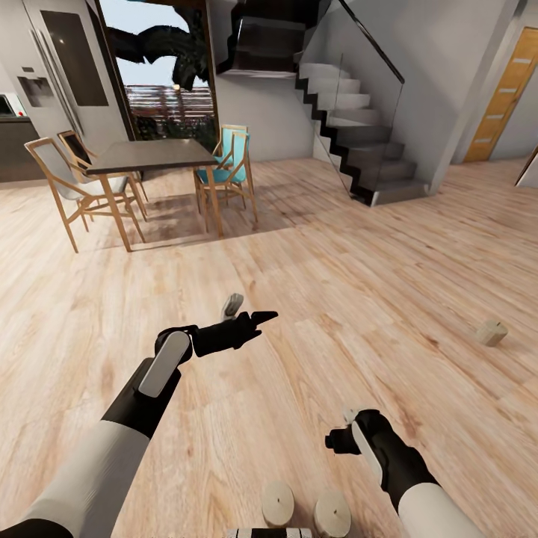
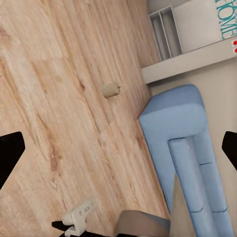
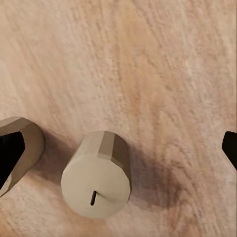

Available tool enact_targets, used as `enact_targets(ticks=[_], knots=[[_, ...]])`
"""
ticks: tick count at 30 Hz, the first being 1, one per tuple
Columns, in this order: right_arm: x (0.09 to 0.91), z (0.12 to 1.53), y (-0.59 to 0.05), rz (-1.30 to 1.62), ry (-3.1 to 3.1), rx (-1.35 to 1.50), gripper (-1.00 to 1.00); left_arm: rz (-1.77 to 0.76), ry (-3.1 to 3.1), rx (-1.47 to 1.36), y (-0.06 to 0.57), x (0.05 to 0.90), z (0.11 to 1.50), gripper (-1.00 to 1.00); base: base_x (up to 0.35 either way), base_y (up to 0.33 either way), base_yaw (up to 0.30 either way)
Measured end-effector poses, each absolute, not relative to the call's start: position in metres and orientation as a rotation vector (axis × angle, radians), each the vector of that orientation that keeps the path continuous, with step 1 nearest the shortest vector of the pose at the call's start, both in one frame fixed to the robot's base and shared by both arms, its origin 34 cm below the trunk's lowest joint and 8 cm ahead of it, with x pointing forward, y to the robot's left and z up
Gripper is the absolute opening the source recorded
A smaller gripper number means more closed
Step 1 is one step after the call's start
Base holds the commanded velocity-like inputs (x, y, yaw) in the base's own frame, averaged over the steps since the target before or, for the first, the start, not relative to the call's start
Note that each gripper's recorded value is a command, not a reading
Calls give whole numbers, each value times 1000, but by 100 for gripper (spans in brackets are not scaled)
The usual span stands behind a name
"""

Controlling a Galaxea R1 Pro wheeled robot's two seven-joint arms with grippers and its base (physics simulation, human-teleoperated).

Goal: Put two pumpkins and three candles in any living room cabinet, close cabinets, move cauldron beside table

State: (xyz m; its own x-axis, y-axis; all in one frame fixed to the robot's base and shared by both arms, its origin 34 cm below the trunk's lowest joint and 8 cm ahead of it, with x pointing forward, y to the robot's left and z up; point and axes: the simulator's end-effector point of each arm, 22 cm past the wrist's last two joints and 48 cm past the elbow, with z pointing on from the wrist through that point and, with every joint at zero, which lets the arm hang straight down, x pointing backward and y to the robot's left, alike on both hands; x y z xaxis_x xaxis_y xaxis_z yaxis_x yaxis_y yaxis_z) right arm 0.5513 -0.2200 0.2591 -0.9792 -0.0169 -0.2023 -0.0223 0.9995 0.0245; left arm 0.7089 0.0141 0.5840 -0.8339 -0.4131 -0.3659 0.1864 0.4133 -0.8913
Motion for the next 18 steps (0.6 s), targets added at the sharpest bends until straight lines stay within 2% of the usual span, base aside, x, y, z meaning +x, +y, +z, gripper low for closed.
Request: enact_targets(ticks=[9, 18], knots=[[484, 205, -227, 25, 3131, -16, 100, -1447, 2156, -219, 14, 711, 560, 100, 0, 0, 0], [473, 187, -228, 22, 3156, -14, 100, -1453, 2184, -247, 14, 712, 536, 100, 0, 0, 0]])
